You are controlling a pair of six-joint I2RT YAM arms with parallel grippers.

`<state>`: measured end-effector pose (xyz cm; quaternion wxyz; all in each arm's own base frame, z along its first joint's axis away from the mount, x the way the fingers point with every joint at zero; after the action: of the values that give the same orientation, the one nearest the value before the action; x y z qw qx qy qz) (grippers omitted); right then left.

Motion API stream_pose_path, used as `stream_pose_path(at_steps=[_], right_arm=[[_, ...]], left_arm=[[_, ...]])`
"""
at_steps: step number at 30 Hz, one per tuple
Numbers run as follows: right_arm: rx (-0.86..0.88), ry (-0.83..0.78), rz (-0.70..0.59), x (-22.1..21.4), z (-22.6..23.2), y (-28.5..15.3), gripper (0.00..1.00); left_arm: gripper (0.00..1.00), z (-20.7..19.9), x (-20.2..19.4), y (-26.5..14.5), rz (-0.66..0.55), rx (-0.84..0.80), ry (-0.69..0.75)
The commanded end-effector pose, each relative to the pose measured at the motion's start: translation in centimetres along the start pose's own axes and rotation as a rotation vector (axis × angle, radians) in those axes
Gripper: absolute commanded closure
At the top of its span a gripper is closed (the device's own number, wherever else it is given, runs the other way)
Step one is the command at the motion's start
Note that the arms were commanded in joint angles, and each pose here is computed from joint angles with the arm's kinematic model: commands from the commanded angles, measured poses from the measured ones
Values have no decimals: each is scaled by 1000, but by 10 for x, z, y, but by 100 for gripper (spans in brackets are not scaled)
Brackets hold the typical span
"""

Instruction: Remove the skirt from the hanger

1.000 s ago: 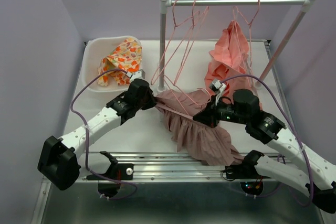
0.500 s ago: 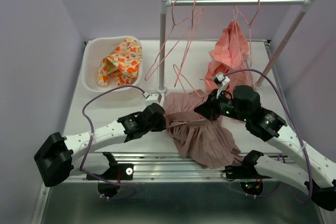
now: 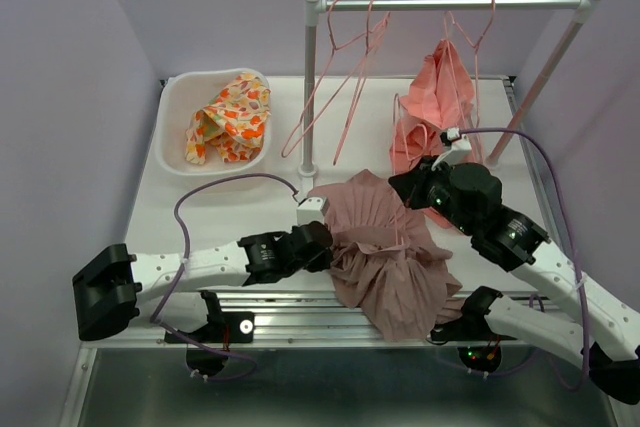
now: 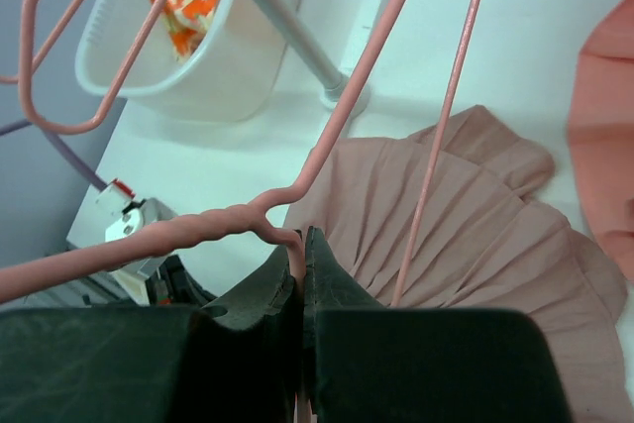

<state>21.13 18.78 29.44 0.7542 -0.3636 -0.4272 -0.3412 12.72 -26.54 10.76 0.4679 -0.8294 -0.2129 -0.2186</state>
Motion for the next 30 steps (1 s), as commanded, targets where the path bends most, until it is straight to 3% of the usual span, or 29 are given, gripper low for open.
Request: stream_pose_path(at_steps=[1,5,17,30], right_arm=[[-130,82,-177,39,-12,-6,99],[-231,85,-237,57,-23,-12,99],[-350,-22,-221,71,-29,11,99],[-407,-43,-83,14,-52,30,99]], left_arm=[[100,-20,19,-2,-69,-34,-38],[100,-19,18,-3,-66,-33,-39],[100,8,38,-36,-146,110,-100],[100,4,192,-178,-689,216,-223]])
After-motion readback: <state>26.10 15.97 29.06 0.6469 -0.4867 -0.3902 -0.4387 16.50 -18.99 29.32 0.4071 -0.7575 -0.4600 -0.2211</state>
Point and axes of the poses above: each gripper's point midway between its finger pads, its own y axis out along the fingers, its own z axis along the line the jaws close on, x = y × z, the point moved 3 cm from there along -y, back along the fingers, and after that the axes turned 7 degrees about -y, right-handed, at the moved point
